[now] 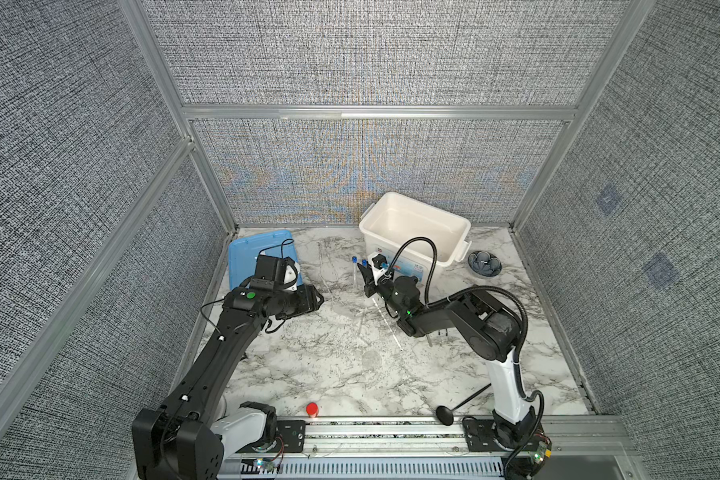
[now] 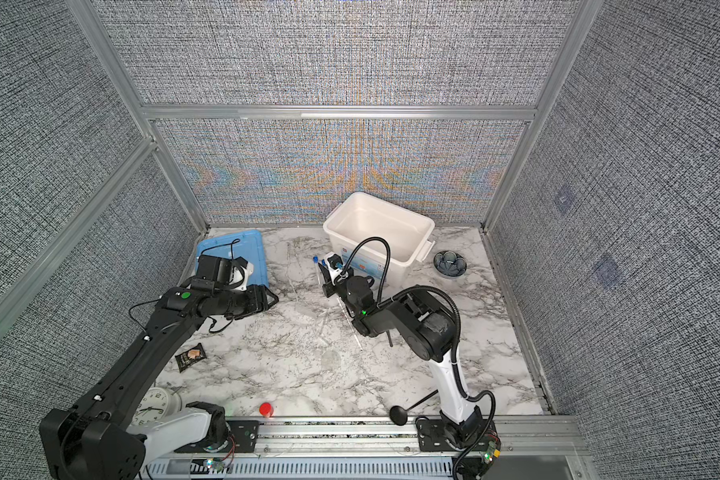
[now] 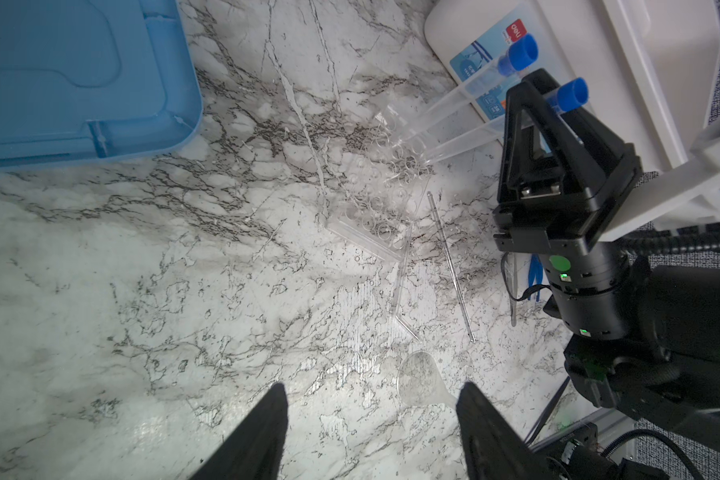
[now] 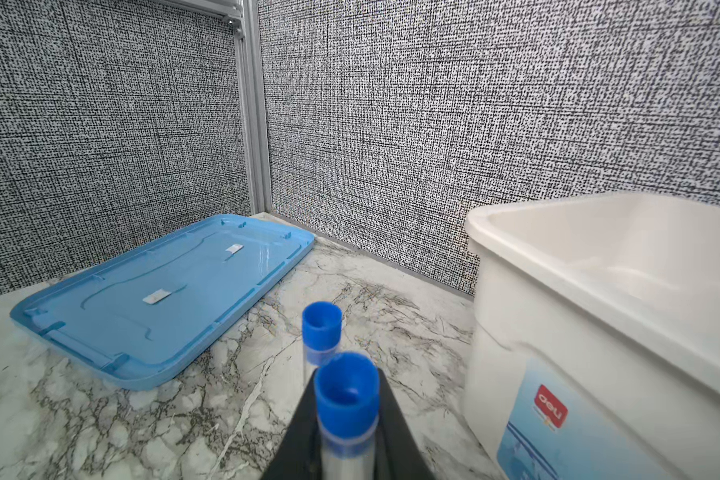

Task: Organize the chemistry lab equipment
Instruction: 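Lower the tube upright into the clear rack beside the first tube with the right gripper, then open and withdraw the right gripper while the left gripper moves over the rack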

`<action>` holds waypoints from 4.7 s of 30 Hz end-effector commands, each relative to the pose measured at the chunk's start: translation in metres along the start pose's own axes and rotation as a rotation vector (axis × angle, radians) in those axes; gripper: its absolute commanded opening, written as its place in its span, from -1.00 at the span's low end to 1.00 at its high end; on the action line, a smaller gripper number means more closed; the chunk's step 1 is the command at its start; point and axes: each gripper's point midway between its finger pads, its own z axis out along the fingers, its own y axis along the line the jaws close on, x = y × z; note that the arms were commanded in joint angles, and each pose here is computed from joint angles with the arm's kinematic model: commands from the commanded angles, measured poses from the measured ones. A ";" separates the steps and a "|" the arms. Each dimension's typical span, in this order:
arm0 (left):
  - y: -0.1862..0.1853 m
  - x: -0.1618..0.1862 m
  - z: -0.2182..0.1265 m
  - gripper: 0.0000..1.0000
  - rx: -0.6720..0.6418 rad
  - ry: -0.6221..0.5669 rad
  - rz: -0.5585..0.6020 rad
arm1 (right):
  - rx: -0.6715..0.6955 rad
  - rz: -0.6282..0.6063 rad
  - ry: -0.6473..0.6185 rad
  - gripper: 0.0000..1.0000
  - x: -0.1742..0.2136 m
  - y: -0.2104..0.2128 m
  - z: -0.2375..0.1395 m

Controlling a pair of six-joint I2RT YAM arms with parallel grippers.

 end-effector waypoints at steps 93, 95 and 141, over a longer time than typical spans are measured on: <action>0.003 0.023 0.184 0.98 -0.247 0.214 0.518 | 0.427 0.040 0.336 0.98 -0.072 -0.088 -0.280; 0.004 0.024 0.186 0.98 -0.249 0.220 0.513 | 0.425 0.040 0.335 0.98 -0.073 -0.087 -0.279; 0.031 0.059 0.170 0.60 -0.311 0.240 0.359 | 0.359 0.063 0.347 0.98 -0.066 -0.076 -0.272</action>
